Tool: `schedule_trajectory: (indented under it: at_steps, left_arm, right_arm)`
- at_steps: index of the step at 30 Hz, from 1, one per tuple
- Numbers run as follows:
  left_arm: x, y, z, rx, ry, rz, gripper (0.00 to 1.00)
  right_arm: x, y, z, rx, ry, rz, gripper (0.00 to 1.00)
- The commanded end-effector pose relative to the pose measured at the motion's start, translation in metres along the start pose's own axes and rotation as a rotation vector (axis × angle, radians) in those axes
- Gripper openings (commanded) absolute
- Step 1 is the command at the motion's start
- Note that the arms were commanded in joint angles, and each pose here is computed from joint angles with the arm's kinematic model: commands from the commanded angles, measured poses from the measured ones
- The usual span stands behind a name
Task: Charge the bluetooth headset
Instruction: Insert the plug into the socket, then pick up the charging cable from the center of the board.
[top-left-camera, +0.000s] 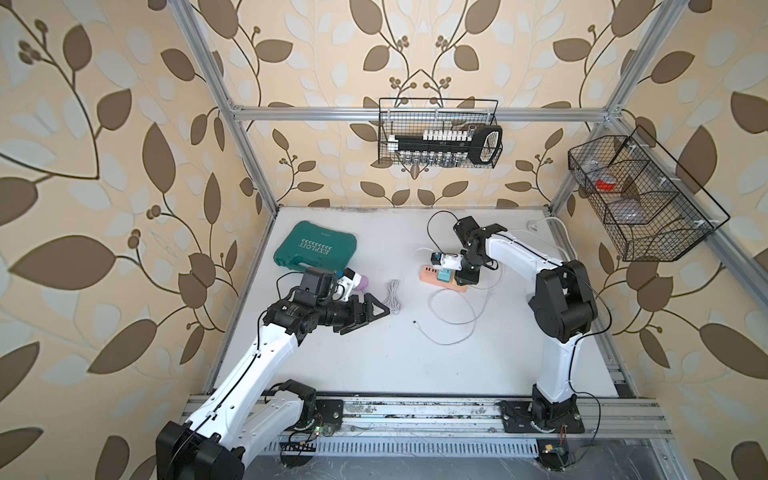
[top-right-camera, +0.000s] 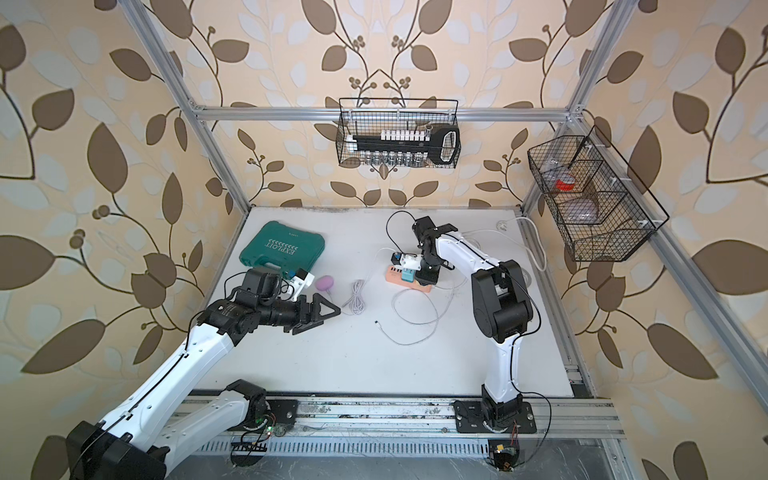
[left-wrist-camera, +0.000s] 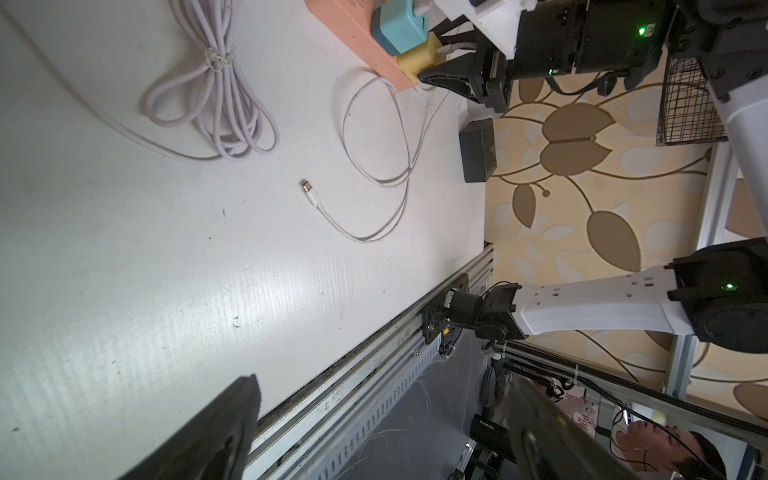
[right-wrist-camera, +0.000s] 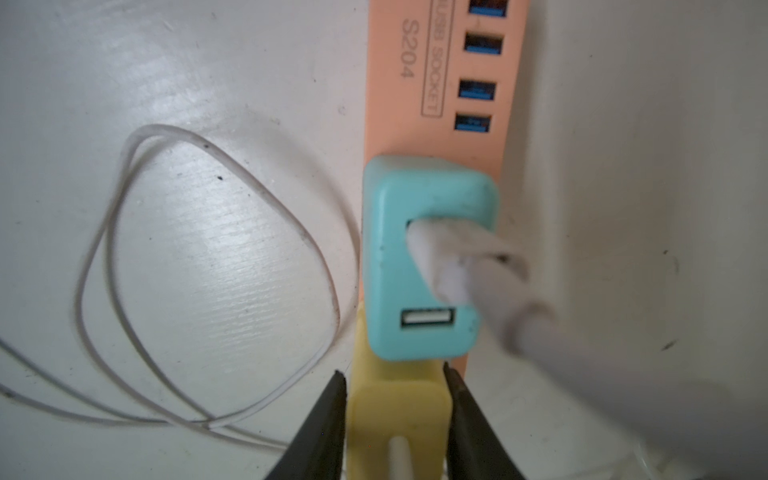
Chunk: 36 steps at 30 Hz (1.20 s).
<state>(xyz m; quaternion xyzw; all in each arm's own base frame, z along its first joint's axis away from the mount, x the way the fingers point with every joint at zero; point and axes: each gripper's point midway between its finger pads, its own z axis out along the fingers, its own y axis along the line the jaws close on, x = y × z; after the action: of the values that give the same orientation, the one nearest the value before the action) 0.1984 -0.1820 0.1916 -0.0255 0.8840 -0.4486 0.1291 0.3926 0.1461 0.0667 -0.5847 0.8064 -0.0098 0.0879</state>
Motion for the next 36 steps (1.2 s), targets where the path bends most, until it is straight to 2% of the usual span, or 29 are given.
schedule_trajectory:
  at_steps: [1, 11, 15, 20, 25, 29, 33, 36]
  left_arm:
    - [-0.008, -0.012, -0.009, 0.011, -0.039, 0.029, 0.95]
    - [-0.006, -0.014, -0.012, 0.006, -0.040, 0.028, 0.95]
    - [-0.006, -0.016, -0.014, 0.008, -0.047, 0.028, 0.95]
    - [-0.006, -0.018, -0.017, 0.014, -0.053, 0.021, 0.94]
    - [-0.005, -0.014, -0.019, -0.011, -0.064, 0.016, 0.94]
    - [-0.005, -0.008, -0.017, -0.029, -0.067, -0.005, 0.94]
    - [-0.006, -0.001, -0.015, -0.055, -0.077, -0.029, 0.94]
    - [-0.006, 0.004, -0.017, -0.084, -0.088, -0.046, 0.93]
  right_arm:
    - [-0.004, -0.003, -0.010, 0.020, -0.035, 0.022, 0.39]
    - [0.000, -0.014, -0.049, 0.117, -0.083, 0.045, 0.44]
    - [0.003, -0.016, -0.064, 0.155, -0.106, 0.052, 0.51]
    - [-0.001, -0.018, -0.072, 0.174, -0.146, 0.084, 0.51]
    - [-0.011, -0.021, -0.115, 0.319, -0.254, 0.120, 0.49]
    - [-0.020, 0.000, -0.144, 0.397, -0.334, 0.137, 0.46]
    - [-0.038, 0.040, -0.159, 0.396, -0.449, 0.152, 0.44]
    - [-0.045, 0.059, -0.168, 0.333, -0.558, 0.307, 0.42]
